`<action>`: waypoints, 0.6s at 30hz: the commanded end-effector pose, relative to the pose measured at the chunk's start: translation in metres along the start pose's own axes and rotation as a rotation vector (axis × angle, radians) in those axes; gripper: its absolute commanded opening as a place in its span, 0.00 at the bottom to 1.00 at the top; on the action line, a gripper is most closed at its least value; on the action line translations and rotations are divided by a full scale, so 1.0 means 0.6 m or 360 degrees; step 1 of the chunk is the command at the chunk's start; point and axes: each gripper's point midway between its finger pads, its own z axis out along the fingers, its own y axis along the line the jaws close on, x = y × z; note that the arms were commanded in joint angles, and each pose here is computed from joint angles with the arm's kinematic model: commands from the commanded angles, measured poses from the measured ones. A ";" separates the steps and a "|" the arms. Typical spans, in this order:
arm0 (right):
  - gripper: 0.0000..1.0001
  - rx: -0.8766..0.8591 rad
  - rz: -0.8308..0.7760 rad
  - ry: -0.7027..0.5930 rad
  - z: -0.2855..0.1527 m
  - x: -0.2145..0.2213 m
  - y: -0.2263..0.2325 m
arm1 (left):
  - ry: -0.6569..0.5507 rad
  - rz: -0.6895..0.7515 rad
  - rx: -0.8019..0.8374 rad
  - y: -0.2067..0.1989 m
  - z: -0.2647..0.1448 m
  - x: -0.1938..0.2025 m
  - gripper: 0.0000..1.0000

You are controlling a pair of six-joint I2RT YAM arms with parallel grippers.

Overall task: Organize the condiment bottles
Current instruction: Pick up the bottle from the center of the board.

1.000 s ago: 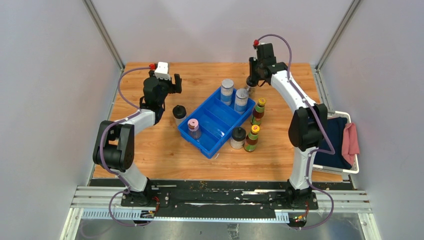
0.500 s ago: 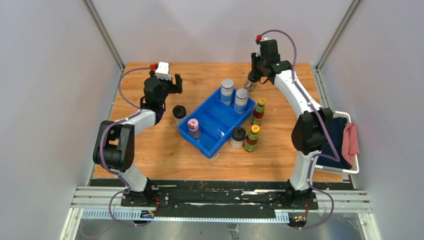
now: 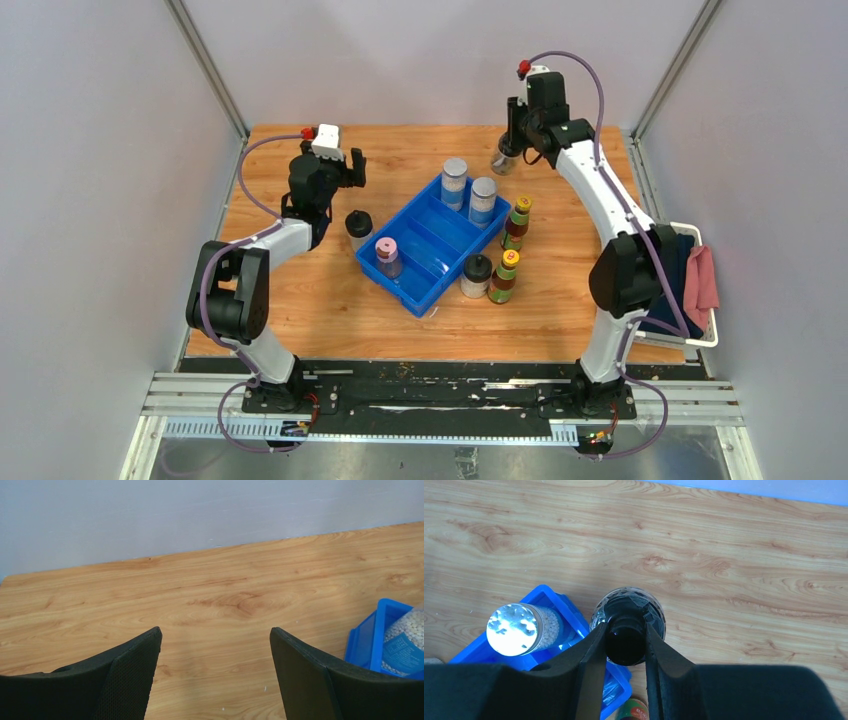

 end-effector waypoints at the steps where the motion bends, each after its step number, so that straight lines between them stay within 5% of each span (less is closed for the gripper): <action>1: 0.00 0.0009 -0.0009 -0.0185 -0.050 -0.067 -0.008 | 0.0002 0.0022 0.0001 -0.005 0.000 0.010 0.86; 18: 0.00 -0.0036 -0.0046 -0.0292 -0.101 -0.101 0.016 | -0.0007 0.0019 0.0011 -0.008 -0.001 0.006 0.86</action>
